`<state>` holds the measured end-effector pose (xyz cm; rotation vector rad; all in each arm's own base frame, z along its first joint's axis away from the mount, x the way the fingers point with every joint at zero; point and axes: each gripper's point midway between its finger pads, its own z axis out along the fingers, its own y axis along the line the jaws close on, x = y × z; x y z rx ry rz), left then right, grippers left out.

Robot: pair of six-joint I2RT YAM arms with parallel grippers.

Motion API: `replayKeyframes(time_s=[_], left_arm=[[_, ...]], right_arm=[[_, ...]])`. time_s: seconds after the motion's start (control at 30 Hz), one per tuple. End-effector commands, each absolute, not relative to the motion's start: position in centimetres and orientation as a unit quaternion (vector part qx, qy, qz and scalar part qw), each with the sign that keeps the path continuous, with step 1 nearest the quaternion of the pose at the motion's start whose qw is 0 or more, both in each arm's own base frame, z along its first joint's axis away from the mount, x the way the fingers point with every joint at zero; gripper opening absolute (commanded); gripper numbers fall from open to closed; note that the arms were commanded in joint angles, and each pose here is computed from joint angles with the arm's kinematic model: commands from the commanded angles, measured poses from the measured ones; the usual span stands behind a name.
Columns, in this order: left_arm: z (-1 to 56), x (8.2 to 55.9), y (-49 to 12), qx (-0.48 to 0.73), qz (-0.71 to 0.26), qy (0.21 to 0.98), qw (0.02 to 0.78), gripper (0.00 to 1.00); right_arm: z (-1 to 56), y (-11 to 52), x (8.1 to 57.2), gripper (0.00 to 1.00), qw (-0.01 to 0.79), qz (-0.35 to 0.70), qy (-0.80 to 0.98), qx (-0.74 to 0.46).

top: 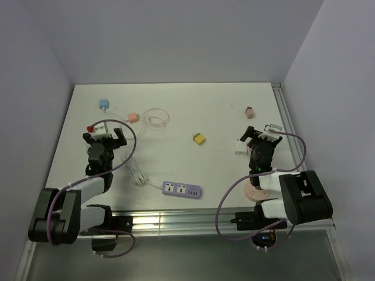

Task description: Insert the plug

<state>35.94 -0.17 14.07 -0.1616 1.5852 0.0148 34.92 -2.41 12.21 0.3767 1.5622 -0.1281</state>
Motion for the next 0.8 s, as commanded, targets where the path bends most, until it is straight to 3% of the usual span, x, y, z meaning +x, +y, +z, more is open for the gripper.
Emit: replayKeyframes(time_s=[0.0, 0.2, 0.33, 0.47, 0.57, 0.6, 0.77], left_arm=[[17.2, 35.8, 0.4, -0.104, 0.023, 0.694, 0.712, 1.00], [20.7, 34.0, -0.1, -0.172, -0.051, 0.653, 0.736, 0.99], [22.5, 33.2, 1.7, -0.318, -0.095, 0.614, 0.716, 0.99], [22.8, 33.8, -1.1, -0.260, -0.128, 0.661, 0.692, 0.99], [21.3, 32.6, -0.3, -0.346, -0.120, 0.672, 0.643, 0.99], [22.5, 32.1, 0.8, -0.413, -0.129, 0.638, 0.637, 1.00], [23.7, 30.9, -0.7, -0.401, -0.164, 0.665, 0.609, 0.99]], right_arm=[[14.3, -2.7, 35.3, 1.00, 0.716, -0.061, 0.672, 0.179], [14.2, -2.7, 35.3, 1.00, 0.716, -0.058, 0.673, 0.178], [14.3, -2.7, 35.3, 1.00, 0.716, -0.059, 0.672, 0.178], [14.4, -2.9, 35.2, 1.00, 0.716, -0.064, 0.669, 0.187], [14.7, -2.6, 34.9, 1.00, 0.722, -0.059, 0.666, 0.177], [14.9, -2.6, 34.7, 1.00, 0.726, -0.057, 0.662, 0.176], [15.5, -2.4, 35.0, 1.00, 0.714, -0.080, 0.674, 0.170]])
